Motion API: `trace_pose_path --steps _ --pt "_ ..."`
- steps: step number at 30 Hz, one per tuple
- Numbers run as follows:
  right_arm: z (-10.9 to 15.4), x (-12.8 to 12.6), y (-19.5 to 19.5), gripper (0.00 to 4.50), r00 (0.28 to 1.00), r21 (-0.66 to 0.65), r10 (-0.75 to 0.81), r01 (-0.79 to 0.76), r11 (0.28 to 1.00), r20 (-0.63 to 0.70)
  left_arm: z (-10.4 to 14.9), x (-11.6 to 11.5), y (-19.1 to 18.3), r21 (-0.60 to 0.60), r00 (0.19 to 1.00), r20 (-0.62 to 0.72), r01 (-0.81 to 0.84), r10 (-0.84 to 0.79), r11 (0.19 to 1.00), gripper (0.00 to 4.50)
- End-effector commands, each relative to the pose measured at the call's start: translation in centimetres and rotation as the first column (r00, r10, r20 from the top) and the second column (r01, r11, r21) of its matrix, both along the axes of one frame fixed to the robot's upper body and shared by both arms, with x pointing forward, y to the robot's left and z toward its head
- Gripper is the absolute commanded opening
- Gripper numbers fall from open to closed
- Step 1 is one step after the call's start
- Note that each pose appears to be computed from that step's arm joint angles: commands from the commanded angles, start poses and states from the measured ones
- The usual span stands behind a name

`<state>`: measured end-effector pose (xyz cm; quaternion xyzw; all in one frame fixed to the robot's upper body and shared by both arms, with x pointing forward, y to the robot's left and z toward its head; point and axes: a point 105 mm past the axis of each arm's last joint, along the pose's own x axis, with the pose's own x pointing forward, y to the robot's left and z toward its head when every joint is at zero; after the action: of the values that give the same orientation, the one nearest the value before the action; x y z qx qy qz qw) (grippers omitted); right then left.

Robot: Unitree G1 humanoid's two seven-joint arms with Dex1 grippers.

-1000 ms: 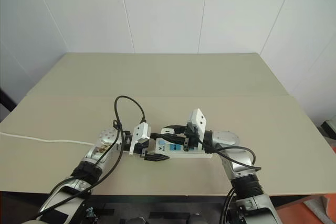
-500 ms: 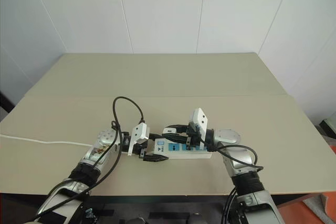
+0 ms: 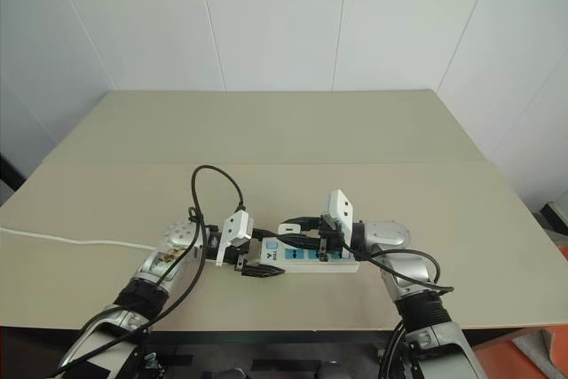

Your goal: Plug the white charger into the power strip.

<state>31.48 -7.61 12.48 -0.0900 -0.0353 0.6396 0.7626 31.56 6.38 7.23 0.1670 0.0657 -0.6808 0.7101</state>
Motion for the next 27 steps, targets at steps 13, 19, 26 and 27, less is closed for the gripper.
trace_pose_path --steps 13,19,26,27 --pt "-3.4 0.0 -3.6 1.2 0.996 -0.154 -0.034 0.021 0.988 -0.078 -3.2 -1.4 1.4 0.117 0.997 -0.081 0.013 -0.004 0.993 3.31" --pt "-3.1 -0.1 -1.8 1.2 0.998 -0.166 0.028 -0.037 0.985 -0.055 -3.2 -1.4 1.2 0.12 0.997 -0.08 0.018 -0.009 0.993 3.31" --pt "-3.3 -0.5 1.1 1.2 0.993 -0.17 0.11 -0.117 0.978 -0.047 -3.1 -1.4 0.9 0.116 0.997 -0.079 0.028 -0.019 0.993 3.31" --pt "-3.4 -0.4 1.2 1.2 0.993 -0.172 0.11 -0.117 0.978 -0.049 -3.1 -1.4 0.9 0.116 0.997 -0.08 0.029 -0.02 0.993 3.31"
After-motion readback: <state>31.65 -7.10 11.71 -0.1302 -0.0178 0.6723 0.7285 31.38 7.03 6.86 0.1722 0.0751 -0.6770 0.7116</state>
